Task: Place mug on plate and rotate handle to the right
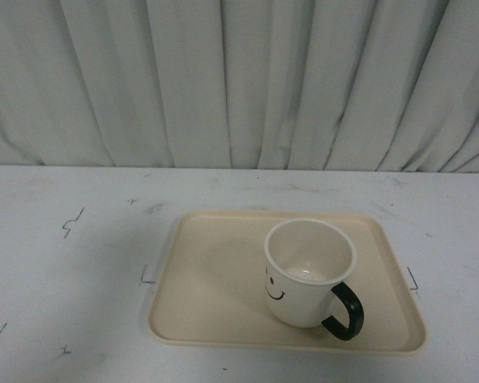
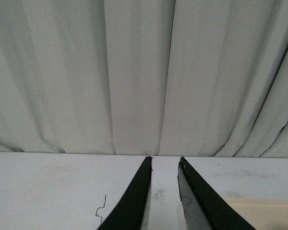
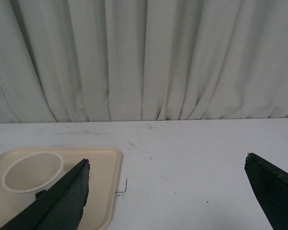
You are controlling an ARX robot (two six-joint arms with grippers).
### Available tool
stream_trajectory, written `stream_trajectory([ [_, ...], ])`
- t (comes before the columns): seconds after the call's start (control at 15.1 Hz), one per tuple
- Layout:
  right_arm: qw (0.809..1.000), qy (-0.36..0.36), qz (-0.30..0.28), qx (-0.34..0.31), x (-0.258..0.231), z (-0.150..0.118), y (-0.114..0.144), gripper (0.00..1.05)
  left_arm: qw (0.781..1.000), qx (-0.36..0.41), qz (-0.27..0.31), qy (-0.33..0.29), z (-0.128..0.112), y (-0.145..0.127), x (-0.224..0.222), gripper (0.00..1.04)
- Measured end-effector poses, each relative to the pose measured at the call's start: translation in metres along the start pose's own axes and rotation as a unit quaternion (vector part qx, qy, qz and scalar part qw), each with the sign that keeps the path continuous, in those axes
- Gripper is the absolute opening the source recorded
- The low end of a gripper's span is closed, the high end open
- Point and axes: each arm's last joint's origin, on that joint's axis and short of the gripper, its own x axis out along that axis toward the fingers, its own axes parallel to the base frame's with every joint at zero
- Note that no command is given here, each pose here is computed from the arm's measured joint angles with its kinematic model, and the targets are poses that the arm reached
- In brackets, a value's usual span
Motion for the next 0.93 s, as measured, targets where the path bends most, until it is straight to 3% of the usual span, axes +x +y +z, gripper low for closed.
stream_trajectory([
  [0.13,1.0,0.0,0.0,0.0,0.0,0.0,0.0,0.98,1.0,0.004,-0.003,0.014,-0.017,0.015,-0.018,0.02],
  [0.8,1.0,0.0,0.0,0.0,0.0,0.0,0.0,0.98,1.0,0.004,0.007,0.014,-0.043,0.056,-0.071,0.02],
  [0.93,1.0,0.0,0.0,0.0,0.0,0.0,0.0,0.98,1.0,0.004,-0.006,-0.005,-0.046,0.055,-0.077,0.02],
])
